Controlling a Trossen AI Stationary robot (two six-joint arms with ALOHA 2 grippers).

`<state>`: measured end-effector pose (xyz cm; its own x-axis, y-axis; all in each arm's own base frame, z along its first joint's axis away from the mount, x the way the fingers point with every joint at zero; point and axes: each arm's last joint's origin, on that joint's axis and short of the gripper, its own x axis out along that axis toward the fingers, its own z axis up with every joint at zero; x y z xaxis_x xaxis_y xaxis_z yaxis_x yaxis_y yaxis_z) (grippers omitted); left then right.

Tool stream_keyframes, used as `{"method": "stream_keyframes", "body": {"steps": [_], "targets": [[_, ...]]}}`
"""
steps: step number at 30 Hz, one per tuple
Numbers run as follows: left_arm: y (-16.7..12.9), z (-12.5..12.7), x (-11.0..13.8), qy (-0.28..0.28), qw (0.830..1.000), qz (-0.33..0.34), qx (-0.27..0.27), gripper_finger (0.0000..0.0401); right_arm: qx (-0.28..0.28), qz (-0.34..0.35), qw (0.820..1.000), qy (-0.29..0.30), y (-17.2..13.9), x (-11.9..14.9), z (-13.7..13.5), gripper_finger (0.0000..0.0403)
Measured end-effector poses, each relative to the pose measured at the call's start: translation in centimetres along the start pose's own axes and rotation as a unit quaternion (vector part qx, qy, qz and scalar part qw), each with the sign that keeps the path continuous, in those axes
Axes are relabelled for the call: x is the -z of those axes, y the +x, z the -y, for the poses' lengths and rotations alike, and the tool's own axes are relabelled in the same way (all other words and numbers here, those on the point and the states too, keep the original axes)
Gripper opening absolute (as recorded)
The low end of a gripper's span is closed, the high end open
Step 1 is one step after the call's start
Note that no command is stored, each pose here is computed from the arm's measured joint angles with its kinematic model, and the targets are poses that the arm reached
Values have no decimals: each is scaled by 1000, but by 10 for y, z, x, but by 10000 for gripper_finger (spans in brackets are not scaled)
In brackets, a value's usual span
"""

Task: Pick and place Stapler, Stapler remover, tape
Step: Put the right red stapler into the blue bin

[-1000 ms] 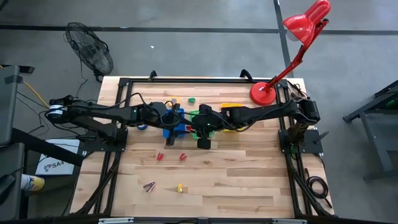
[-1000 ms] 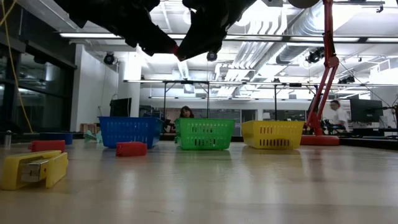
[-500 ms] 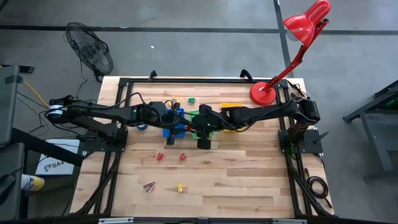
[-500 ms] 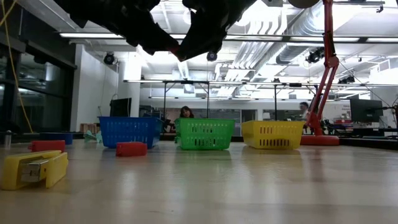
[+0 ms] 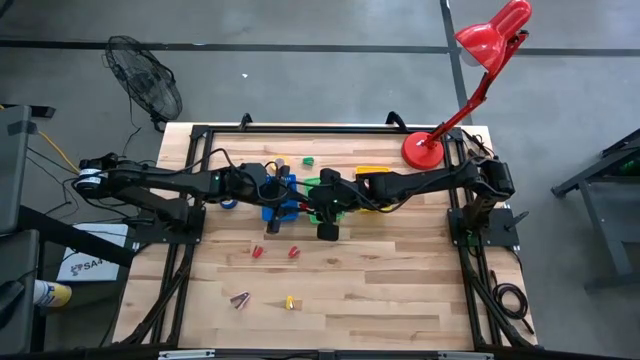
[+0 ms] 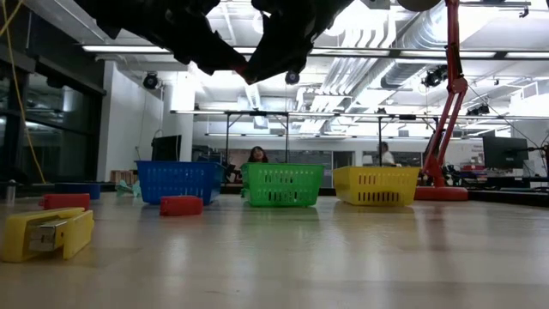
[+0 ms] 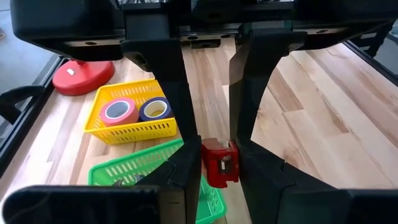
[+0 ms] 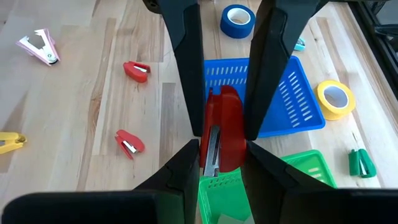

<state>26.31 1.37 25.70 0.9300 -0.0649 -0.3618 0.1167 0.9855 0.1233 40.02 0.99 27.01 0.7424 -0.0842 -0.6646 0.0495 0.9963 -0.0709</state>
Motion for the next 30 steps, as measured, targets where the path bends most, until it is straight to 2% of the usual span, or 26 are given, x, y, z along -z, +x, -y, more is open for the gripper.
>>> {"method": "stream_keyframes", "body": {"steps": [18,26,30], "targets": [[0,1,0,24,1000,3,18,93,-5,1,1000,10,0,0,0,96],[0,1,0,25,1000,2,10,54,0,0,1000,12,0,0,0,96],[0,0,0,25,1000,2,9,54,-1,0,1000,13,0,0,0,96]]}}
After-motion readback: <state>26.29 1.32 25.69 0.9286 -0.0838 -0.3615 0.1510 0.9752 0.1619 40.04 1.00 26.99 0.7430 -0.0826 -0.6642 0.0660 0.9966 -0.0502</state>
